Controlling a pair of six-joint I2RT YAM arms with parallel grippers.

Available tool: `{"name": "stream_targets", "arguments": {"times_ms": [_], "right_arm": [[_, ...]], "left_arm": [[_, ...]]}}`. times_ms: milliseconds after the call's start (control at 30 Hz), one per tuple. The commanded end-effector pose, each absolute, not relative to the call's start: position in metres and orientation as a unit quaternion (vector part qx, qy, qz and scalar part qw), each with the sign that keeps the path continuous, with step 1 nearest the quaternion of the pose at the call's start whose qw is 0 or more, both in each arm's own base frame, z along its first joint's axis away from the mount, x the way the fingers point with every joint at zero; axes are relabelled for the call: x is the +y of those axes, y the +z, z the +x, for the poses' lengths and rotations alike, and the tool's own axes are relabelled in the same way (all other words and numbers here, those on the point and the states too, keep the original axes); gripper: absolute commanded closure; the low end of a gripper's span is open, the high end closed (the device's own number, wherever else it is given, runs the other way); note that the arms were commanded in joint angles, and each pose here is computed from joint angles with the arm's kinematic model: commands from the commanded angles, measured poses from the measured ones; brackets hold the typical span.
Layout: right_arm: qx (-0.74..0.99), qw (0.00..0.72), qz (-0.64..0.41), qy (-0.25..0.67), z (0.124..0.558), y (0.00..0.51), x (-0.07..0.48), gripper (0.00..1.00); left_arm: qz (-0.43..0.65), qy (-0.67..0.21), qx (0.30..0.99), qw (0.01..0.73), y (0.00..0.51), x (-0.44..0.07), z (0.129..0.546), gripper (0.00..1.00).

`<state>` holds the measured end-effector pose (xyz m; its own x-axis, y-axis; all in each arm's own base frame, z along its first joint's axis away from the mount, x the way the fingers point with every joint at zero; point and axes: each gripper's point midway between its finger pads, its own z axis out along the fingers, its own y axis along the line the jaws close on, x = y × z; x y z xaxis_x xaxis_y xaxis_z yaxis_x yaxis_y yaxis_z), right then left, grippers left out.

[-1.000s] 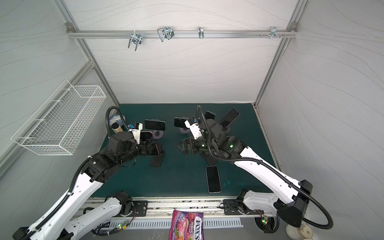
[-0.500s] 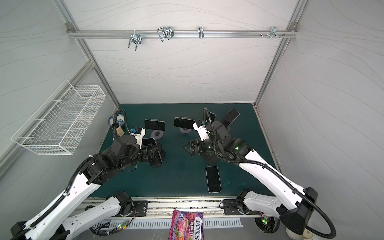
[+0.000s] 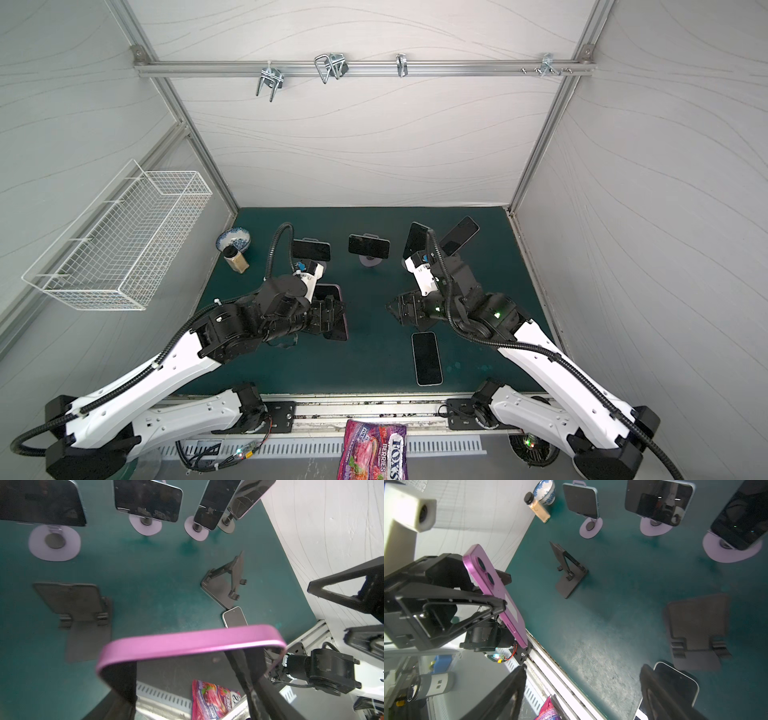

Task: Remove the phone from the phone stand
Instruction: 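Carry the pink phone toward the white phone while the right gripper moves aside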

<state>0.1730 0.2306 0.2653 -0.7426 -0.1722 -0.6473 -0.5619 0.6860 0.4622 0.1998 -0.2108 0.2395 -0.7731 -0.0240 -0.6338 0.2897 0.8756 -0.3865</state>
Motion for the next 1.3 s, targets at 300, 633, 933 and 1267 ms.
{"name": "stream_targets", "arguments": {"times_ms": [300,633,933,1267], "right_arm": [[0.885,0.318,-0.172,0.293,0.198,0.28,0.202,0.13],[0.882,0.284,-0.165,0.339,0.188,0.273,0.207,0.13],[0.885,0.292,-0.177,0.317,0.17,0.262,0.187,0.14],[0.878,0.283,-0.189,0.336,0.174,0.266,0.199,0.14]], "left_arm": [[0.039,-0.29,0.901,0.319,0.248,-0.252,0.203,0.51],[-0.015,-0.298,0.918,0.26,0.221,-0.271,0.18,0.56],[-0.015,-0.268,0.947,0.178,0.172,-0.295,0.162,0.57],[-0.013,-0.239,0.963,0.128,0.137,-0.317,0.161,0.57]]}}
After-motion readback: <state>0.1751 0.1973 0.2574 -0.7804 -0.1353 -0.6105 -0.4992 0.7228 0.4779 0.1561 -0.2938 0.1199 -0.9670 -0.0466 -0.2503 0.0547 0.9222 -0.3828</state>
